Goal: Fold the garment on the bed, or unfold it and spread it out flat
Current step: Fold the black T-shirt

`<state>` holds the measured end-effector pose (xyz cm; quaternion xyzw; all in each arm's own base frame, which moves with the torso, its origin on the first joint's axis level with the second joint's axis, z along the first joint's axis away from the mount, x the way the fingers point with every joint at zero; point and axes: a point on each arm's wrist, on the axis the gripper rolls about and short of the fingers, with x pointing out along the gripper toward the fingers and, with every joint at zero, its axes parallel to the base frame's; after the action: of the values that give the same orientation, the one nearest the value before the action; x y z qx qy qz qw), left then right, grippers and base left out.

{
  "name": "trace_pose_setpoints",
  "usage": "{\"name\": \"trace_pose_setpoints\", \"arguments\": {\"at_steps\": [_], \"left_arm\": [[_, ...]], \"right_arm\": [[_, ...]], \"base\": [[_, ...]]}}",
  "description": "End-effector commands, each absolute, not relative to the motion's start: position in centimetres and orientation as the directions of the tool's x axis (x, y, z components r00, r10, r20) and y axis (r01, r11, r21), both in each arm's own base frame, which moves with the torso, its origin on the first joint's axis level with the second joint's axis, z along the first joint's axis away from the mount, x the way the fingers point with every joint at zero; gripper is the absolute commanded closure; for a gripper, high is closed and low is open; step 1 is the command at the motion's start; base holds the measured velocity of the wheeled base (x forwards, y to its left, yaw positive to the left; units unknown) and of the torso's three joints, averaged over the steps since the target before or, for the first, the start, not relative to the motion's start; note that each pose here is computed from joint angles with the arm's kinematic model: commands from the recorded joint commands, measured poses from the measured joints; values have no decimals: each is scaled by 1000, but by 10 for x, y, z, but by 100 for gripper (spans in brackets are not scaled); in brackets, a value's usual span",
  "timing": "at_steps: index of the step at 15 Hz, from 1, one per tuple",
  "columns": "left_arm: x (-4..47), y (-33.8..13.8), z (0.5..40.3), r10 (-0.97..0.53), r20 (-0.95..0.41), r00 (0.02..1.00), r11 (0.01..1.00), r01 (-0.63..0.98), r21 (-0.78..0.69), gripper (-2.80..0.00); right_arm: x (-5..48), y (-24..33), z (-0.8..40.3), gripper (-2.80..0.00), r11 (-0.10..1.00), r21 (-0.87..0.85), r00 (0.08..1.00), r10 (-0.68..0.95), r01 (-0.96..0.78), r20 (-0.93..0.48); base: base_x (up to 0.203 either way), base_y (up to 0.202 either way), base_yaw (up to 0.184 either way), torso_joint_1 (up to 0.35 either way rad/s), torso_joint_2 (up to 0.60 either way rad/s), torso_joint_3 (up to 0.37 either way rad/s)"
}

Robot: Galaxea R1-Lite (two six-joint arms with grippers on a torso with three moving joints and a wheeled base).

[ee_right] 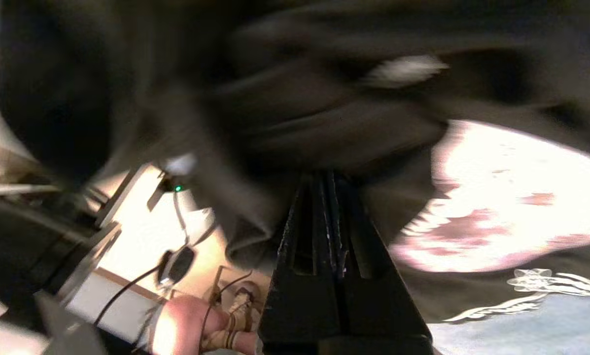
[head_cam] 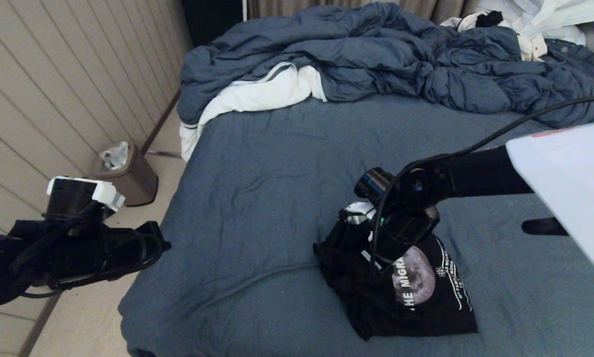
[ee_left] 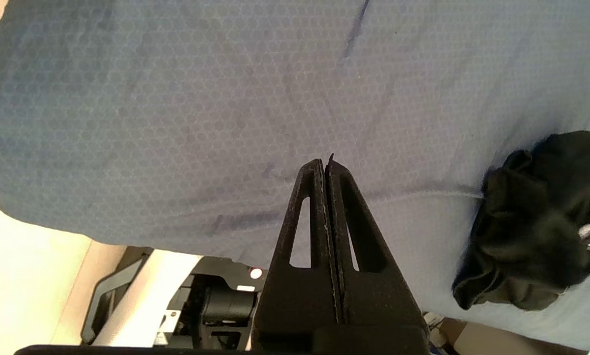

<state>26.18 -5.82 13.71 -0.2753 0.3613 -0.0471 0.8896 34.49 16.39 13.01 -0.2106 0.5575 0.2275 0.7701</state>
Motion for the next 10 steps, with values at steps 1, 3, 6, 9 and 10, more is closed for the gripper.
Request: {"name": "trace_pose_setpoints", "arguments": {"at_steps": [1, 3, 6, 9, 10], "left_arm": [[262, -58, 138, -284, -614, 736, 842, -115, -527, 0], [262, -58, 137, -284, -615, 736, 842, -116, -527, 0], [262, -58, 137, -284, -615, 735, 842, -116, -527, 0], [262, -58, 137, -284, -615, 736, 842, -116, -527, 0], [262, -58, 137, -284, -616, 735, 842, -116, -527, 0]], "right_arm": [[324, 183, 142, 0, 769, -71, 278, 142, -636, -950], [304, 193, 149, 0, 735, -68, 271, 160, -675, -949], [274, 216, 153, 0, 663, -66, 247, 184, -746, -951], [268, 220, 162, 0, 650, -75, 271, 206, -756, -940], [272, 216, 166, 0, 663, -82, 289, 209, -744, -934]], "base": [[0, 0, 0, 0, 0, 0], [0, 0, 0, 0, 0, 0], [0, 0, 0, 0, 0, 0], [0, 0, 0, 0, 0, 0], [0, 0, 0, 0, 0, 0]]}}
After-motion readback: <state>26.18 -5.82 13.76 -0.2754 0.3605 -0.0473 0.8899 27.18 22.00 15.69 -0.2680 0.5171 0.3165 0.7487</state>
